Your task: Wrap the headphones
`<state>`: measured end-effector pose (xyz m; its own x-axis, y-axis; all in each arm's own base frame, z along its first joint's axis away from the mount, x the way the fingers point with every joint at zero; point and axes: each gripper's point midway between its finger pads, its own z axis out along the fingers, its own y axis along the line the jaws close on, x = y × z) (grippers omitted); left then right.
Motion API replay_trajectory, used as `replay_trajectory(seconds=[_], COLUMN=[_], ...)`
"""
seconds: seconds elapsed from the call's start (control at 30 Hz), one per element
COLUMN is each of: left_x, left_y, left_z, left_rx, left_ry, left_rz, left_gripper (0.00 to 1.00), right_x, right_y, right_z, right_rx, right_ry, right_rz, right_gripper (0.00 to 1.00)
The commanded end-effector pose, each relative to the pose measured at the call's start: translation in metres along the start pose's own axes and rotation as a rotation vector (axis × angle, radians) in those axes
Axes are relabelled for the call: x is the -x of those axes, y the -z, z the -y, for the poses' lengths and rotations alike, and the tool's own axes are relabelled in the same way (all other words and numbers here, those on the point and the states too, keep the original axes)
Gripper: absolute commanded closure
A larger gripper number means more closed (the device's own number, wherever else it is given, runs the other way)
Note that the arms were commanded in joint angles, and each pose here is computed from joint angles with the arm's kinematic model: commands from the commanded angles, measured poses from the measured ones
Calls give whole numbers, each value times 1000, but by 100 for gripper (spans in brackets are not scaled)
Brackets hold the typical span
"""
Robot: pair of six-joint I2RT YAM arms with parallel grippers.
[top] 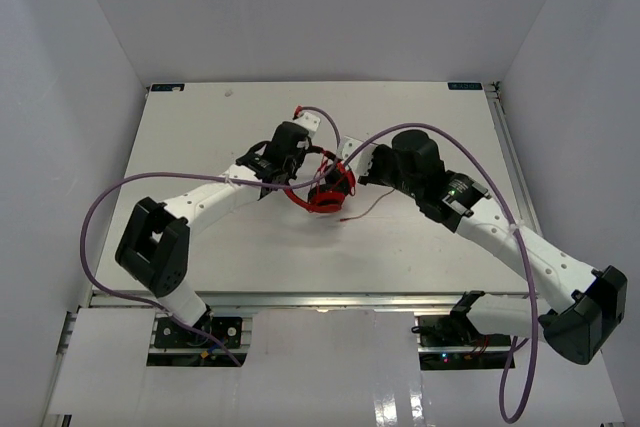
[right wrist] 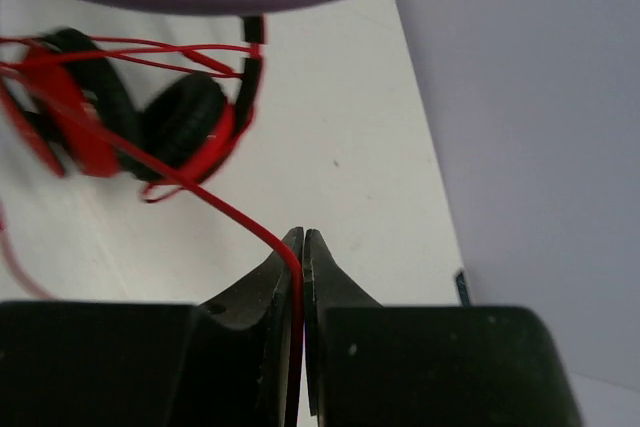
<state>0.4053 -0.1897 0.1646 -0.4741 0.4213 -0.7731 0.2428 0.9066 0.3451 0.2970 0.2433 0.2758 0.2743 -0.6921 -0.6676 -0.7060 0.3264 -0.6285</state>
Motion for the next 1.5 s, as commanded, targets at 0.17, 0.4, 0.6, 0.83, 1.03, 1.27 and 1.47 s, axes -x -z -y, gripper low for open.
replay_trajectory(seconds=[0.17, 0.4, 0.6, 0.83, 1.03, 1.27, 1.47], left_x=[46, 69, 107, 158, 180, 189, 192], left_y=[116, 175, 210, 230, 243, 249, 253], left_z=[77, 86, 80, 53, 39, 38, 37], left_rx=[-708, -915, -995, -929, -898, -917, -925], left_ry=[18, 104, 216, 297, 311, 329, 324], left_rz=[309, 390, 466, 533, 559, 580, 593], left_gripper=[100, 100, 100, 100, 100, 100, 100], right_x=[-46, -58, -11, 10, 17, 39, 36], right_y=[0, -7, 11, 20, 43, 54, 37], right_z=[47, 9, -55, -54, -79, -83, -64], right_rx=[-233, 86, 534, 607, 755, 774, 649], right_ry=[93, -247, -416, -522, -570, -621, -586], right_rz=[-89, 184, 484, 566, 604, 632, 585], right_gripper=[86, 79, 81, 50, 6, 7, 7])
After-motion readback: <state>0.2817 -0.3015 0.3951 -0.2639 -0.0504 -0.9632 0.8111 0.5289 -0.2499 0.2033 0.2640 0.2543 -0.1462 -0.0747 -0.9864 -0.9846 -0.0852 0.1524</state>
